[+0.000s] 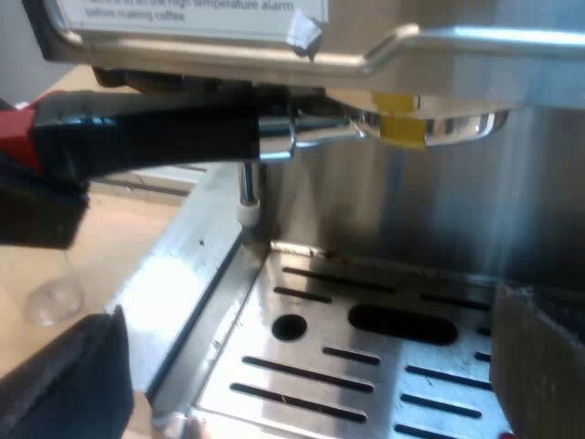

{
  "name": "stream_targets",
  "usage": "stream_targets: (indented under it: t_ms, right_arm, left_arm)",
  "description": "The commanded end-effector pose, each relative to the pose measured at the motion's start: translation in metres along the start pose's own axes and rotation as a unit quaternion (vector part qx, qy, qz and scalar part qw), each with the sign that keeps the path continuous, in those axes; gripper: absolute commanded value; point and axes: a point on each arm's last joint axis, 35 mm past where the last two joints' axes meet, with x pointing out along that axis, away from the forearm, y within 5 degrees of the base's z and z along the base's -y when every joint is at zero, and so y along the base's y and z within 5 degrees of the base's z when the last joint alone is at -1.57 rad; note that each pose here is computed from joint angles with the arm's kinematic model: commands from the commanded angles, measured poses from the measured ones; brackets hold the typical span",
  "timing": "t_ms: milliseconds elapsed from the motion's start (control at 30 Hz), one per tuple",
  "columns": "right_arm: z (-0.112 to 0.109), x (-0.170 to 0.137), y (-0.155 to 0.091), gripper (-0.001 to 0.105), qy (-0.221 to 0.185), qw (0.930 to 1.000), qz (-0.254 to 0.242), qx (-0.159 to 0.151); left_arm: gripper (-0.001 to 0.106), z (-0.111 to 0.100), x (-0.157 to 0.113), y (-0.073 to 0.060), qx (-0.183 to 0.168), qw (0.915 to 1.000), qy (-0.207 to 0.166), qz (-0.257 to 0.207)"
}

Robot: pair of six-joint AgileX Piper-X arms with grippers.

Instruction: Put the handle in the coffee machine

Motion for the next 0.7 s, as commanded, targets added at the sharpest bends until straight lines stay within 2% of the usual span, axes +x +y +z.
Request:
stream_targets:
  t_ms: [33, 233, 300, 500, 600, 667, 700]
  right_arm:
    - [-0.005, 0.002, -0.004, 0.080, 0.019, 0.9995, -0.010, -0.021]
    - [-0.026, 0.013, -0.021, 0.080, 0.047, 0.9966, -0.057, -0.036]
    - [-0.036, 0.017, -0.027, 0.076, 0.048, 0.9967, -0.057, -0.030]
    - [-0.051, 0.021, -0.036, 0.055, 0.024, 0.9975, -0.065, -0.012]
    - [-0.057, 0.031, -0.032, 0.055, 0.007, 0.9983, -0.050, -0.030]
    - [-0.060, 0.038, -0.029, 0.055, -0.009, 0.9980, -0.051, -0.035]
    - [-0.062, 0.043, -0.028, 0.055, -0.019, 0.9980, -0.055, -0.025]
  left_arm:
    - [0.000, 0.029, -0.016, -0.011, 0.051, 0.9803, -0.147, -0.122]
    - [0.000, 0.031, -0.019, -0.017, 0.055, 0.9800, -0.148, -0.121]
    - [0.000, 0.033, -0.021, -0.019, 0.060, 0.9797, -0.149, -0.119]
    - [0.000, 0.033, -0.021, -0.019, 0.058, 0.9800, -0.148, -0.119]
    - [0.000, 0.033, -0.021, -0.019, 0.058, 0.9803, -0.147, -0.118]
    - [0.000, 0.033, -0.021, -0.019, 0.059, 0.9810, -0.145, -0.115]
    - [0.000, 0.033, -0.021, -0.019, 0.063, 0.9813, -0.144, -0.112]
